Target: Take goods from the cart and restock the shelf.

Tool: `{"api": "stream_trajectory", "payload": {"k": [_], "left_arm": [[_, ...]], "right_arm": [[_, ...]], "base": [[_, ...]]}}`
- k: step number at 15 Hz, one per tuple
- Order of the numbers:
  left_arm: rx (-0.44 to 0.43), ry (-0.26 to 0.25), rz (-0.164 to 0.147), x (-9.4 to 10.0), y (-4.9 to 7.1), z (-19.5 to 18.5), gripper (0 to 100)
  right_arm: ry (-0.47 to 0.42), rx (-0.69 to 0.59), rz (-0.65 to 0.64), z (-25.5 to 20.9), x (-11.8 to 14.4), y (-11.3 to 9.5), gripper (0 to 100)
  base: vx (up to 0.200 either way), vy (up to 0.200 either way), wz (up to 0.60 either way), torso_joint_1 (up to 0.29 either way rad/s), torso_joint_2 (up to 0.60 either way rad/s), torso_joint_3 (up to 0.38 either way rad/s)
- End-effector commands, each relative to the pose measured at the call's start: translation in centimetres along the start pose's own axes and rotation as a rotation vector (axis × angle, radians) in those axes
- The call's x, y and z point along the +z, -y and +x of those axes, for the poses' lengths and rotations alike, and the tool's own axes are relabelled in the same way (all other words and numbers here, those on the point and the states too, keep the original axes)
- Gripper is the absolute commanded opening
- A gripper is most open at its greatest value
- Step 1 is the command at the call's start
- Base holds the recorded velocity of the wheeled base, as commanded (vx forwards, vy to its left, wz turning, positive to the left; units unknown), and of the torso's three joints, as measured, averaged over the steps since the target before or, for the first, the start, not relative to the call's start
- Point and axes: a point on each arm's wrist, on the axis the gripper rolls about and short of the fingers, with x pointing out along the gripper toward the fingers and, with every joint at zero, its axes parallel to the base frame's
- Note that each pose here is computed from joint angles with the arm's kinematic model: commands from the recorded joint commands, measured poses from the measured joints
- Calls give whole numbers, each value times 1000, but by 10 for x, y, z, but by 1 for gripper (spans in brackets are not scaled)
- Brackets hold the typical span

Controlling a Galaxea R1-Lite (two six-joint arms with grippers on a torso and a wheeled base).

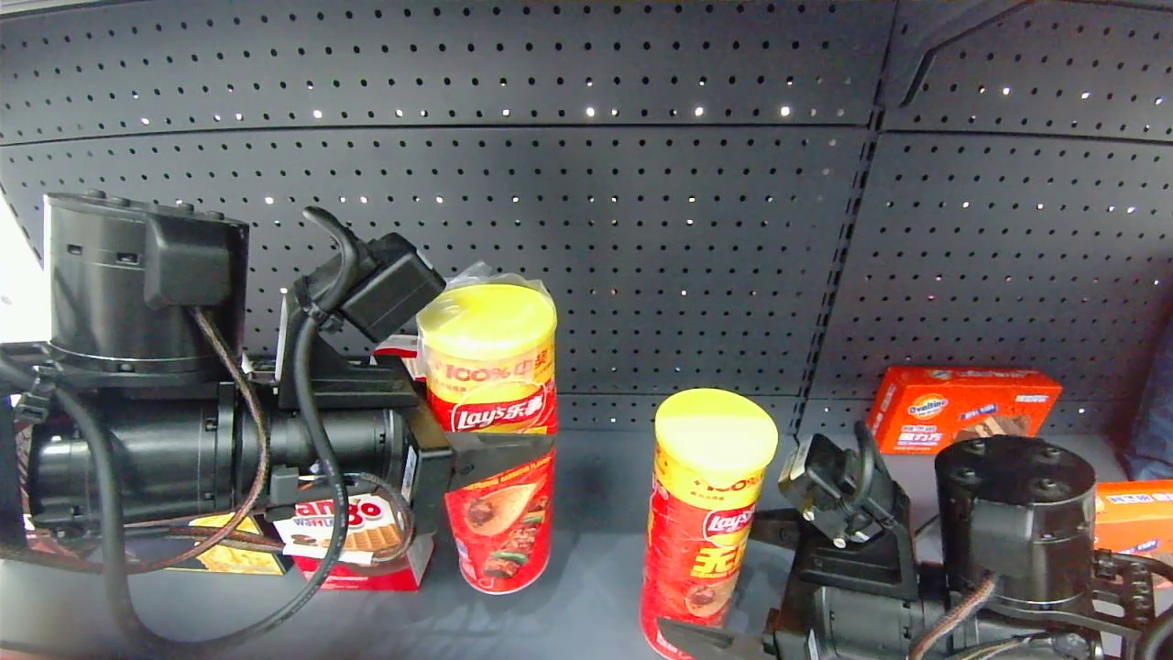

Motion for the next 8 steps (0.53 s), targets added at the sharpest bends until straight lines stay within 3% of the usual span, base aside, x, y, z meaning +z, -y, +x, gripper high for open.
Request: {"api": "stream_trajectory", "payload": {"k": [1, 8], "left_arm": [[0, 2, 1, 0, 0, 0, 0], [-2, -6, -3, -2, 0, 0, 0]], "right_arm": [[5, 3, -2, -12, -3, -3, 100], [-11, 23, 1, -21, -11, -6, 100]], "base": [[0, 0, 0, 0, 0, 0], [0, 0, 0, 0, 0, 0]]}}
